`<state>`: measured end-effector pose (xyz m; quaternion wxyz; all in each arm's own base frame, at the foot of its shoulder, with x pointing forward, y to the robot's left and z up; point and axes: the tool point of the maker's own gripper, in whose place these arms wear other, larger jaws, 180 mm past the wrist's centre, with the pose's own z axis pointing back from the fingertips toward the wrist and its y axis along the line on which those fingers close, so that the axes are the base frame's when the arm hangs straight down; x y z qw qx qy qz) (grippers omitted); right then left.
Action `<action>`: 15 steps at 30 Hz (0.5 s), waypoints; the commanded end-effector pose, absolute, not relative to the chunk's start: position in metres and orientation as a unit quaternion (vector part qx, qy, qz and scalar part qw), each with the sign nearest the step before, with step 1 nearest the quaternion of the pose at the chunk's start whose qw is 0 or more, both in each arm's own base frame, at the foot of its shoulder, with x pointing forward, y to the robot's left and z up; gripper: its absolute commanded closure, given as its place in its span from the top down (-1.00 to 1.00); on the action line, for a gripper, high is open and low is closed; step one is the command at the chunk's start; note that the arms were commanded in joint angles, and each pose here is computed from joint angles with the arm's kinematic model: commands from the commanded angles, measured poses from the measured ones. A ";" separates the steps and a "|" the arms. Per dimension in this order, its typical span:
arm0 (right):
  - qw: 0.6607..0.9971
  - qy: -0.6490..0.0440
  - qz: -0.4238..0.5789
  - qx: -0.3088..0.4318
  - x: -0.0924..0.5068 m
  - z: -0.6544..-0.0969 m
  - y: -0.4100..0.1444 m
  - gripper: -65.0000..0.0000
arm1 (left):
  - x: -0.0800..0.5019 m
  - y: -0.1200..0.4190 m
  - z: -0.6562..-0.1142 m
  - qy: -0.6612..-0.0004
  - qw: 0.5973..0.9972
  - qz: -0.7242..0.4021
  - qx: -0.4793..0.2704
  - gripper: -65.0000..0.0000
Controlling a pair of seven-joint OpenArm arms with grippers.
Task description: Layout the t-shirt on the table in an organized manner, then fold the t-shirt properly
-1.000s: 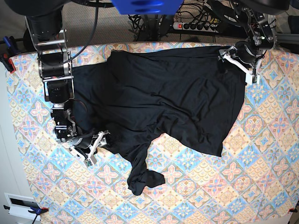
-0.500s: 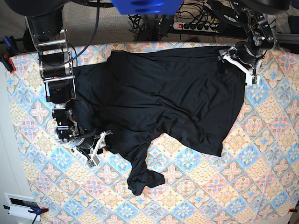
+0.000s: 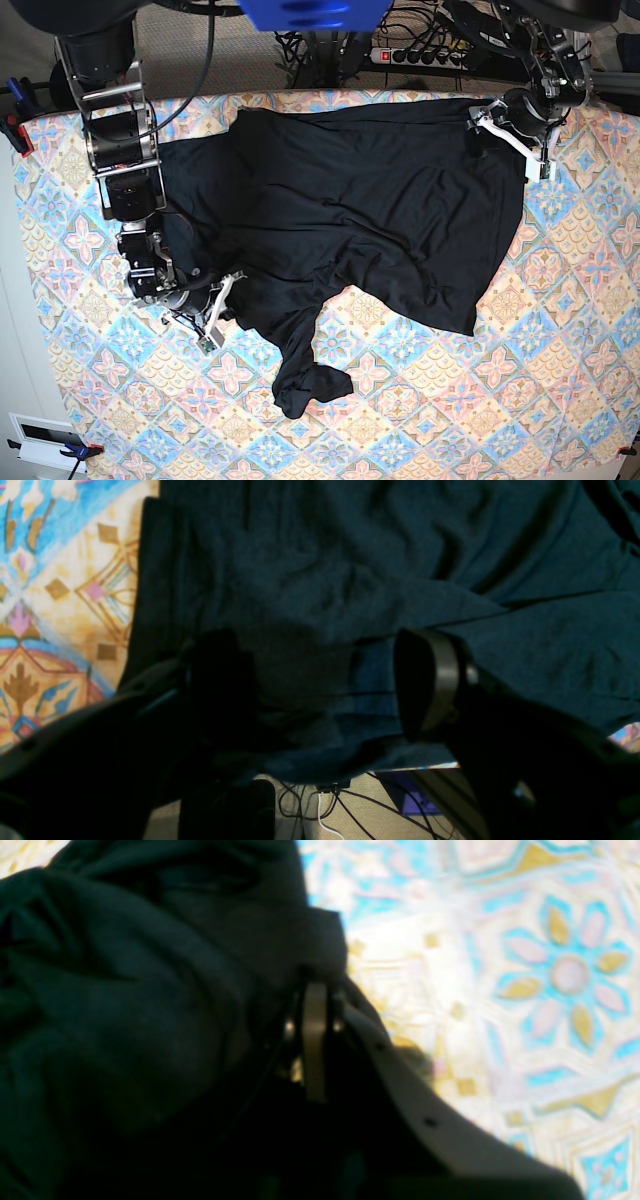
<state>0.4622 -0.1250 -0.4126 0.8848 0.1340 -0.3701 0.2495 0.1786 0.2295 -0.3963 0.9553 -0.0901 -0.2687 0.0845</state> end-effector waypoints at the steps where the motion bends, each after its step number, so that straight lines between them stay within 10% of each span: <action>1: 0.870 -0.404 0.249 0.132 0.482 -0.386 -0.127 -1.00 | 0.185 0.232 -0.388 -0.287 0.951 0.081 -0.087 0.39; 15: 0.869 -0.462 0.144 0.103 0.507 -0.365 -0.164 -1.00 | 0.185 0.232 -0.388 -0.288 0.950 0.081 -0.087 0.39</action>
